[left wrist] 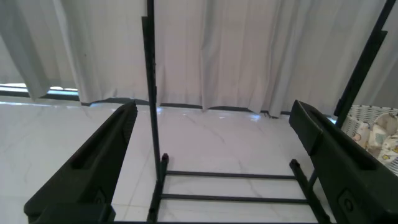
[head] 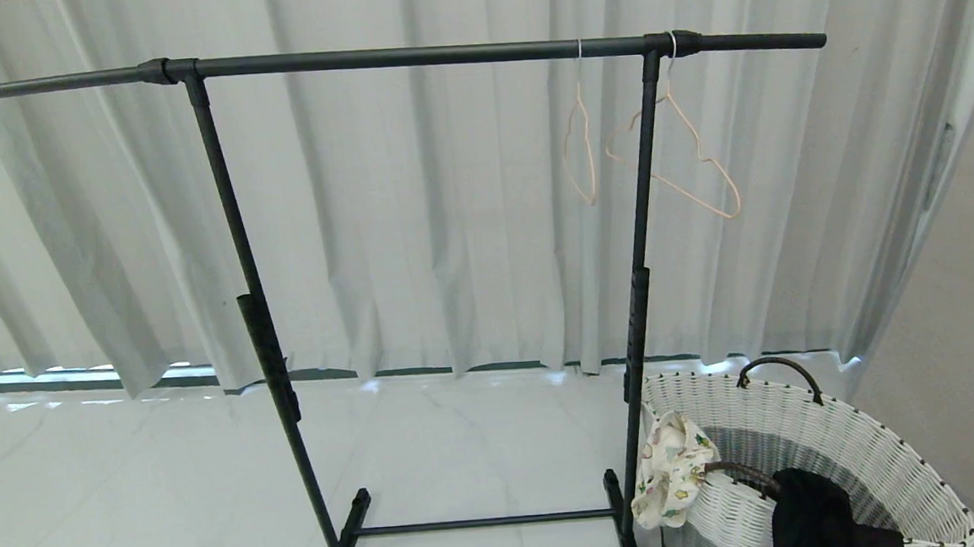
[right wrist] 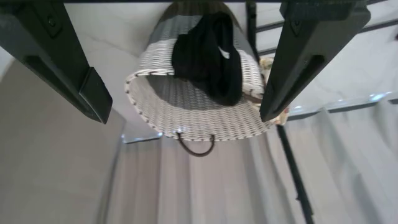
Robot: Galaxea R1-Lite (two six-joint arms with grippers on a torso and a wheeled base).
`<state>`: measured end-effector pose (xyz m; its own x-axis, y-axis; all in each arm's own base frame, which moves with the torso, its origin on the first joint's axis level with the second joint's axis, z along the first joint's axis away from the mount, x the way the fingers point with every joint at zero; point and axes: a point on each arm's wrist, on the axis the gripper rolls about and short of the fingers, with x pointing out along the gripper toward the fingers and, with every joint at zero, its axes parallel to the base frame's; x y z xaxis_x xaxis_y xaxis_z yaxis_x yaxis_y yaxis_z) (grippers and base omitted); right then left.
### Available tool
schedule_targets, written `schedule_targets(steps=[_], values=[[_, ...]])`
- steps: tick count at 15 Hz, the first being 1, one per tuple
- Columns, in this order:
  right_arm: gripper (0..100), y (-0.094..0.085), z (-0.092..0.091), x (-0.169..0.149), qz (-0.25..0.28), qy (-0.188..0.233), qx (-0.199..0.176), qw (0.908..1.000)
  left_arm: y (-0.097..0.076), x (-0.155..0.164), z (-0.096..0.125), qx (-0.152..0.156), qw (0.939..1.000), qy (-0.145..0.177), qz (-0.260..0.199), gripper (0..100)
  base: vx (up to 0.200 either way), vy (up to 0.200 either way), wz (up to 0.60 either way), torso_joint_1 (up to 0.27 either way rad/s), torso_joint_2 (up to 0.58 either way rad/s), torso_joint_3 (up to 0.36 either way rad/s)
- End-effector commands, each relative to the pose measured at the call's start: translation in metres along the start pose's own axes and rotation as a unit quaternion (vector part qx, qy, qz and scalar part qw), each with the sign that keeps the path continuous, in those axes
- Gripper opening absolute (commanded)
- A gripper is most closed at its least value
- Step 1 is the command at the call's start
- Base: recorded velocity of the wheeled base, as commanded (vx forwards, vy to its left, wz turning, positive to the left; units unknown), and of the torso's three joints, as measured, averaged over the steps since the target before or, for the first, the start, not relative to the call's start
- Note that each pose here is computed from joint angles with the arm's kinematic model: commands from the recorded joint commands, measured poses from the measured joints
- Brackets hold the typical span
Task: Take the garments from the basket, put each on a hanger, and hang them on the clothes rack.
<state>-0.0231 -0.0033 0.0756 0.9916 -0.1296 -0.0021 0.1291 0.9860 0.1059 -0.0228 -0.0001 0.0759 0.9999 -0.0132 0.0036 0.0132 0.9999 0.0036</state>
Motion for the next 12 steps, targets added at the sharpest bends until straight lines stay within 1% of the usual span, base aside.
schedule_targets(steps=[1, 8, 12], values=[[100, 0.0, 0.0, 0.0, 0.0, 0.0, 0.0, 1.0, 0.0, 0.0, -0.0001, 0.0, 1.0, 0.0, 0.0, 100, 0.0, 0.0, 0.0, 0.0, 0.0, 0.0], [100, 0.0, 0.0, 0.0, 0.001, 0.0, 0.0, 1.0, 0.0, 0.0, -0.0001, -0.003, 1.0, 0.0, 0.0, 100, 0.2, 0.0, 0.0, 0.003, 0.0, 0.006], [100, 0.0001, 0.0, 0.0, 0.003, 0.0, -0.013, 0.9999, 0.0, 0.0, -0.0001, -0.003, 1.0, 0.0, 0.0, 100, 0.0, 0.0, 0.0, 0.0, 0.0, 0.0]])
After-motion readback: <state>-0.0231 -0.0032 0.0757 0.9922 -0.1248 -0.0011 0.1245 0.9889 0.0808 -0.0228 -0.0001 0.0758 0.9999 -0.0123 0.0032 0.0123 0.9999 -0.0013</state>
